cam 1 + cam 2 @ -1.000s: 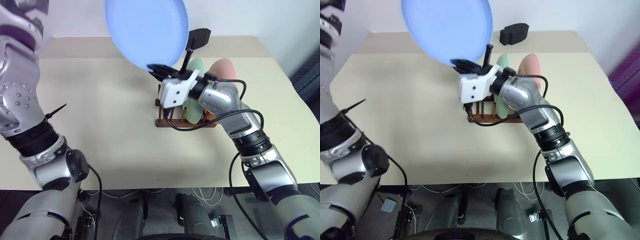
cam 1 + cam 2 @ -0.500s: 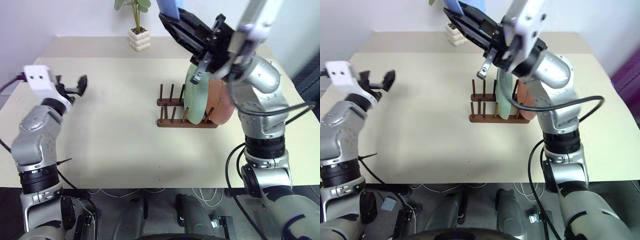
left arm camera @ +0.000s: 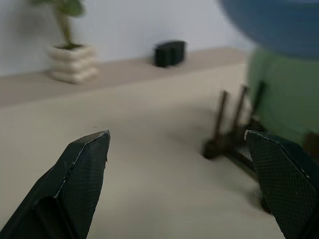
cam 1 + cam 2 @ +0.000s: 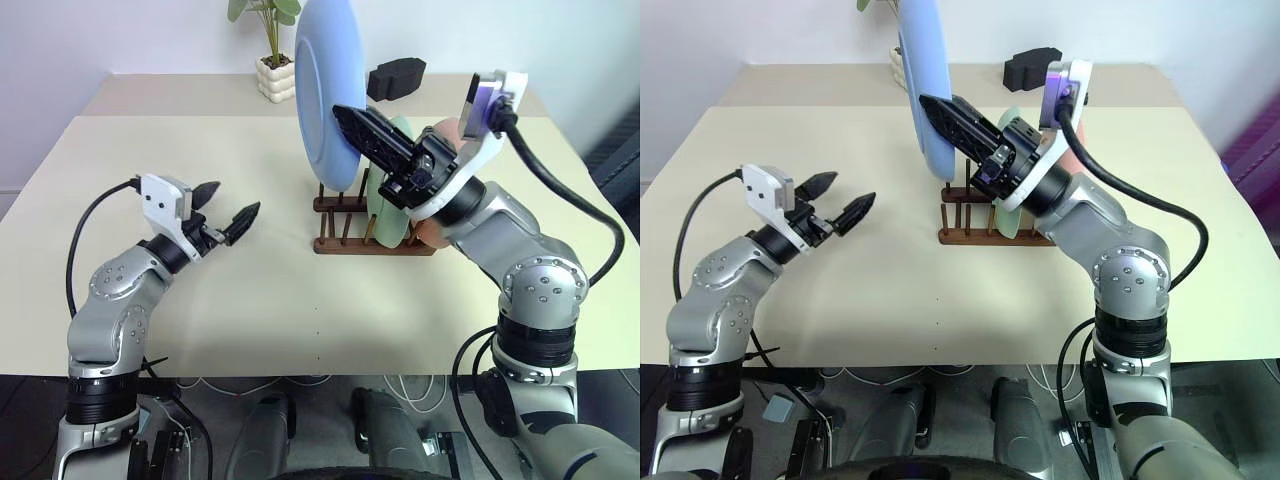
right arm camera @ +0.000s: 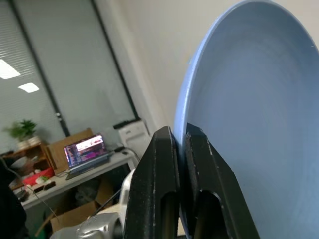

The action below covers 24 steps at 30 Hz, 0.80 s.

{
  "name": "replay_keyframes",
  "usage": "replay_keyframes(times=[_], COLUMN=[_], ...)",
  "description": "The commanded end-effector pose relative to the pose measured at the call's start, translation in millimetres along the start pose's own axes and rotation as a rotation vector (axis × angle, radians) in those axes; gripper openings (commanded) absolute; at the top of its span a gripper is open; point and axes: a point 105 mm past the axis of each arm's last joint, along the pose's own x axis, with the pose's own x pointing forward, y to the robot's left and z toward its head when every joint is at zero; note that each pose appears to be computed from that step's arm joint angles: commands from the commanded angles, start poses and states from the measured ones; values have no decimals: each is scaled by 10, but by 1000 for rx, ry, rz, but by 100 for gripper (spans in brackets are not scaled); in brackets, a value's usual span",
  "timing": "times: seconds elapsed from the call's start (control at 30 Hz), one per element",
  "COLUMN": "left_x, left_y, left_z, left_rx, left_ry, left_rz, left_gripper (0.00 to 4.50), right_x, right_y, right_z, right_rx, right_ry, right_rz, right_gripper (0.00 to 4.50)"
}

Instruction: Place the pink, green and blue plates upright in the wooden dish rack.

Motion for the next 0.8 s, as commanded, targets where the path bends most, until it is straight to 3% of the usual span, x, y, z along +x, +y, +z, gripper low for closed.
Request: replay_keyframes(times=[0.03,0.8], left_x=[-66,-160], left_y=[-141,-218], left_z=[122,99], left_rx=[49,63], left_ry=[-50,-48], left_rz=[-85,-143], left_gripper=[445,445], right_x=[-23,-123], right_y=[-40,-273], right_z=[42,-185], right_rx=[51,140], right_ry=[-37,12], right_rz=[-51,-212], right_gripper=[0,0])
